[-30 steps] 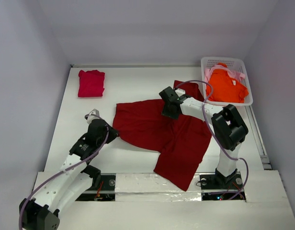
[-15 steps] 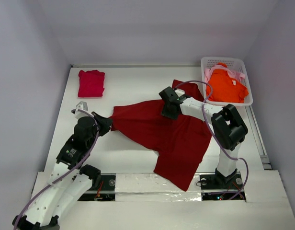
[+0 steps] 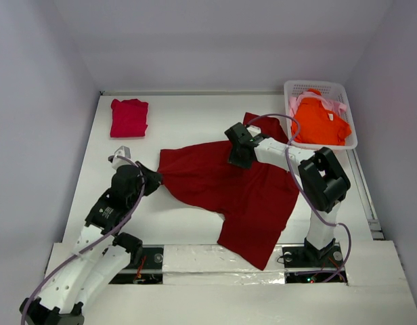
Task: Fold and stack the t-shirts
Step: Flatten the tshirt out
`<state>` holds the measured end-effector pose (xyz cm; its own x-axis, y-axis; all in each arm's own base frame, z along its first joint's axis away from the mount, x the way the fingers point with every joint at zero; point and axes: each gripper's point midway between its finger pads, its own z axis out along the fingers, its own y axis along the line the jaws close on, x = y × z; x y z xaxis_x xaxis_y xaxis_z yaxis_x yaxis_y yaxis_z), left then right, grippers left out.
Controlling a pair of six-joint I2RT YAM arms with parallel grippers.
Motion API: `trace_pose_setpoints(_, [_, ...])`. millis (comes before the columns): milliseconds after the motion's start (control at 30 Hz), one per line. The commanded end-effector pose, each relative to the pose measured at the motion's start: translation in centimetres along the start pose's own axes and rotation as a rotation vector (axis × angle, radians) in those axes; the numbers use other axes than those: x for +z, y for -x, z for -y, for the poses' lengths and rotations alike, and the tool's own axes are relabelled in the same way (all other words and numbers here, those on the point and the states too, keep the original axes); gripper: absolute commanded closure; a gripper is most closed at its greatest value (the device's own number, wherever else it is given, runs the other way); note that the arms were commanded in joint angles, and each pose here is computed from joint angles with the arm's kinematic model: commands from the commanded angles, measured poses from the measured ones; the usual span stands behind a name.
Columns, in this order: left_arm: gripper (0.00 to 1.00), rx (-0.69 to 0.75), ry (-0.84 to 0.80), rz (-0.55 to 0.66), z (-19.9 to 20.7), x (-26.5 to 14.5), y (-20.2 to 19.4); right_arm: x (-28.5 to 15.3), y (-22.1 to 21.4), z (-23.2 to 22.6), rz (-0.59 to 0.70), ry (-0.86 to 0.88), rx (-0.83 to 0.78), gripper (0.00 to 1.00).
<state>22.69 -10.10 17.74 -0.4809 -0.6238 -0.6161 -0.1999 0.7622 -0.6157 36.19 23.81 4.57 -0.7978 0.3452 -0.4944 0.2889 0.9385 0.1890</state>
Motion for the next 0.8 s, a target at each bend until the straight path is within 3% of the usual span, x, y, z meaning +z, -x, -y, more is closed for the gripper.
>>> trace_pose_setpoints(0, [1.0, 0.012, -0.05, 0.017, 1.0, -0.4, 0.5, 0.3, 0.6, -0.3, 0.016, 0.013, -0.001, 0.52])
trace_pose_setpoints(133, [1.0, 0.018, -0.062, -0.01, 1.0, -0.1, -0.2, 0.4, 0.4, -0.2, 0.011, 0.009, -0.005, 0.52])
trace_pose_setpoints(233, [0.36, 0.02, -0.103, -0.047, 1.7, 0.1, -1.0, 0.3, 0.3, -0.1, 0.012, 0.01, -0.004, 0.52])
trace_pose_setpoints(267, [0.01, 0.031, -0.119, -0.052, 2.0, 0.2, -1.1, 0.2, 0.4, -0.1, 0.014, 0.012, -0.003, 0.52])
trace_pose_setpoints(433, [0.01, 0.036, -0.118, -0.085, 2.0, 0.7, -1.8, 0.1, 0.4, -0.1, 0.017, 0.016, -0.004, 0.52])
trace_pose_setpoints(767, [0.01, 0.026, -0.134, -0.022, 2.0, 1.5, -1.1, -0.9, 0.4, -1.6, 0.016, 0.125, 0.0, 0.59])
